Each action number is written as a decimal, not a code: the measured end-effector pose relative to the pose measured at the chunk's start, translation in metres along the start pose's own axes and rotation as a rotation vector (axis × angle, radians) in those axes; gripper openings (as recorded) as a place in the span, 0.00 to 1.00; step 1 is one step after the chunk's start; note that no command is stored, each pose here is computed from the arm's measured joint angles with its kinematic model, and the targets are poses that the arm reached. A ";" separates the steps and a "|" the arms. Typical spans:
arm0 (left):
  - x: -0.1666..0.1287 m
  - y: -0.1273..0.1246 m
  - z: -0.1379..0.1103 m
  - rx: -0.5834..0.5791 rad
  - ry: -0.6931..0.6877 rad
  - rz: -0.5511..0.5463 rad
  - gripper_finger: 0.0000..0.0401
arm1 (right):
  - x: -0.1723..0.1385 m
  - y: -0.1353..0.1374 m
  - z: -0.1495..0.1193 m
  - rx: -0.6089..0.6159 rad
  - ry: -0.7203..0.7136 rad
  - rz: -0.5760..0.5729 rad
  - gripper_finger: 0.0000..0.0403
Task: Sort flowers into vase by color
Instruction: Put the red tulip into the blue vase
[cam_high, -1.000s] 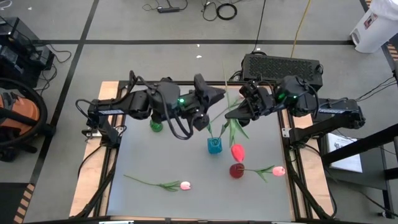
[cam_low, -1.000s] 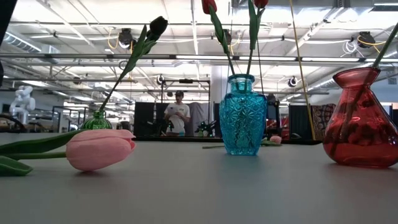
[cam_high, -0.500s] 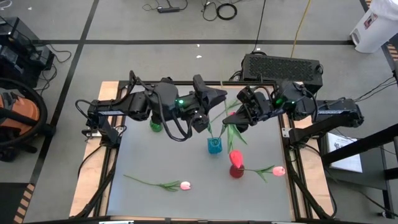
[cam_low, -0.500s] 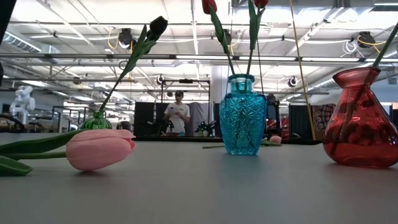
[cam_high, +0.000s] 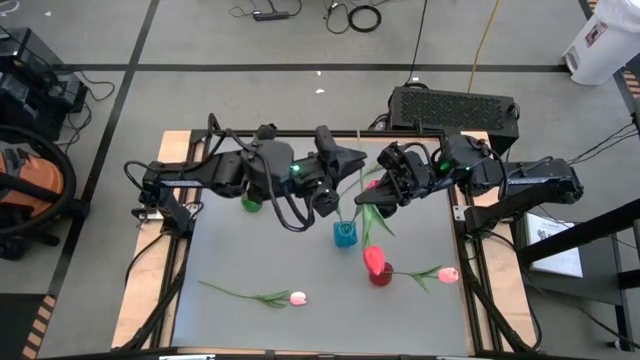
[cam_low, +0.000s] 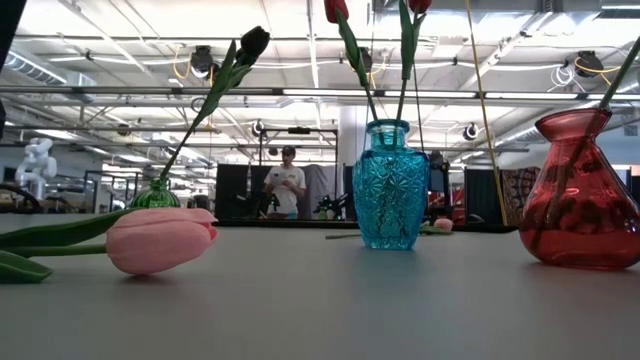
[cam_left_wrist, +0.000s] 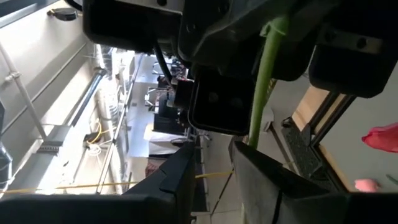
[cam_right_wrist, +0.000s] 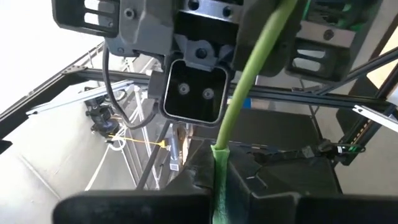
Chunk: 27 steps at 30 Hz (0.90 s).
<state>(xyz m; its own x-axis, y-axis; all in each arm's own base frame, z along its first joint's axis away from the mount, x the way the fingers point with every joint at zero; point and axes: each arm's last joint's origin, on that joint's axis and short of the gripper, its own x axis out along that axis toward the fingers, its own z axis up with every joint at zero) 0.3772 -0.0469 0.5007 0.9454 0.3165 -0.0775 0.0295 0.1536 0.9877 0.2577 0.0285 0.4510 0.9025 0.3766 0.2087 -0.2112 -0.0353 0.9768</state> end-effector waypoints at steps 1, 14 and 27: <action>0.000 0.000 0.000 -0.001 0.007 0.003 0.29 | 0.000 0.000 0.000 0.000 0.000 0.001 0.01; -0.002 0.000 0.001 0.114 0.109 0.013 0.29 | 0.000 0.001 0.001 -0.012 -0.011 0.006 0.01; -0.008 -0.001 0.008 0.167 0.180 0.021 0.29 | -0.004 -0.003 0.011 -0.041 -0.047 -0.037 0.01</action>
<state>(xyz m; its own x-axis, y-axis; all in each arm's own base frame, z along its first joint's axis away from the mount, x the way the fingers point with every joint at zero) 0.3723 -0.0571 0.5013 0.8736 0.4823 -0.0650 0.0779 -0.0066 0.9969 0.2588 0.0164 0.4480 0.9263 0.3334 0.1757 -0.1920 0.0163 0.9813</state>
